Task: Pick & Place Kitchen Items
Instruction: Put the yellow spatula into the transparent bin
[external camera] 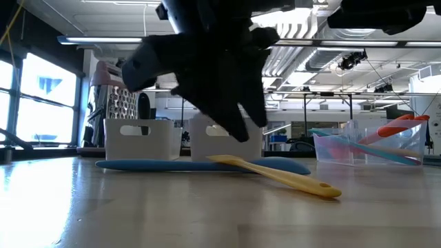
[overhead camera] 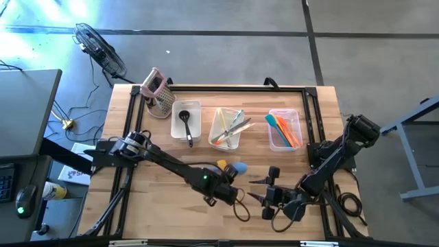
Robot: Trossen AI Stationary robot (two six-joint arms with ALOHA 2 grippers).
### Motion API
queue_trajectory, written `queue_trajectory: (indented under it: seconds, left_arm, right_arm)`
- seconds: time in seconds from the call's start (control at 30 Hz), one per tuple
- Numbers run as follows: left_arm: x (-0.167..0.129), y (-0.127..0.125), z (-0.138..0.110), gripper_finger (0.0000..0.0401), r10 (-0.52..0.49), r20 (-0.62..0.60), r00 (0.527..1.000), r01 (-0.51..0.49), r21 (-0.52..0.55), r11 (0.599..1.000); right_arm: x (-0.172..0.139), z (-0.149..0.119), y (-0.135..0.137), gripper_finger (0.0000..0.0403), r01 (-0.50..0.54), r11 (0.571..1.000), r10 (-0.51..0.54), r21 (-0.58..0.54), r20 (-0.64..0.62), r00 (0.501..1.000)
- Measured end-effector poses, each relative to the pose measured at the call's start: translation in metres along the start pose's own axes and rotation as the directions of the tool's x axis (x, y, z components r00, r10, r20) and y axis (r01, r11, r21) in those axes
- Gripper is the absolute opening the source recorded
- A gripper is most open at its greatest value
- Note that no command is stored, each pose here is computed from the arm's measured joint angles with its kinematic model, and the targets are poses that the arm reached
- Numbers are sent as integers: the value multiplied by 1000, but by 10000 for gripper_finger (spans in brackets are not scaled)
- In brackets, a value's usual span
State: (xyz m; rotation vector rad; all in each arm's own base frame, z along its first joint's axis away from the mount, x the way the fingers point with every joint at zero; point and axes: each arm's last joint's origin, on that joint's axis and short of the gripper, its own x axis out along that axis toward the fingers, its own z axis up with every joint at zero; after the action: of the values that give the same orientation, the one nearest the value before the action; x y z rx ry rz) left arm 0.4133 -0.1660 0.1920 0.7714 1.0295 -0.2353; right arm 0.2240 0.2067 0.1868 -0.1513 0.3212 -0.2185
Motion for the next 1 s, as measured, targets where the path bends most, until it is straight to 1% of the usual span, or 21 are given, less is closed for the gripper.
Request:
queue_trajectory:
  seconds: [0.1, 0.17, 0.27, 0.33, 0.43, 0.57, 0.63, 0.73, 0.9, 1.0]
  left_arm:
    - [3, 3, 0, 173, 18, 19, 1000, -19, 18, 1000]
    - [5, 7, -2, 173, 10, 22, 1000, -9, -14, 1000]
    - [11, 21, -9, 173, -50, 33, 998, 53, -110, 993]
    - [16, 32, -14, 173, -85, 40, 996, 90, -154, 984]
    - [20, 43, -20, 173, -132, 60, 989, 141, -181, 973]
    - [22, 47, -23, 173, -220, 105, 970, 236, -164, 958]
    - [21, 45, -24, 173, -245, 106, 964, 258, -140, 956]
    - [21, 44, -24, 173, -241, 92, 966, 251, -109, 962]
    - [21, 45, -25, 173, -234, 86, 968, 244, -131, 961]
    - [21, 45, -25, 173, -228, 82, 970, 237, -126, 963]
  right_arm:
    - [0, 0, 0, 187, -1, 1000, 1, 0, 0, 1000]
    - [0, 0, 0, 187, 0, 1000, 0, 0, -1, 1000]
    - [1, 0, 0, 187, 1, 1000, -1, 1, -1, 1000]
    - [1, 0, 0, 187, -2, 1000, 2, 1, -2, 1000]
    - [1, 0, 0, 187, -3, 1000, 3, 1, -2, 1000]
    - [1, -1, 0, 187, -2, 1000, 2, -5, -6, 1000]
    - [1, -1, -1, 187, -1, 1000, 1, -11, -9, 1000]
    - [1, -1, -1, 187, -1, 1000, 0, -15, -10, 1000]
    - [1, -1, -1, 187, 5, 1000, -6, -30, -10, 1000]
    - [3, -1, -2, 187, 3, 1000, -3, -28, -14, 1000]
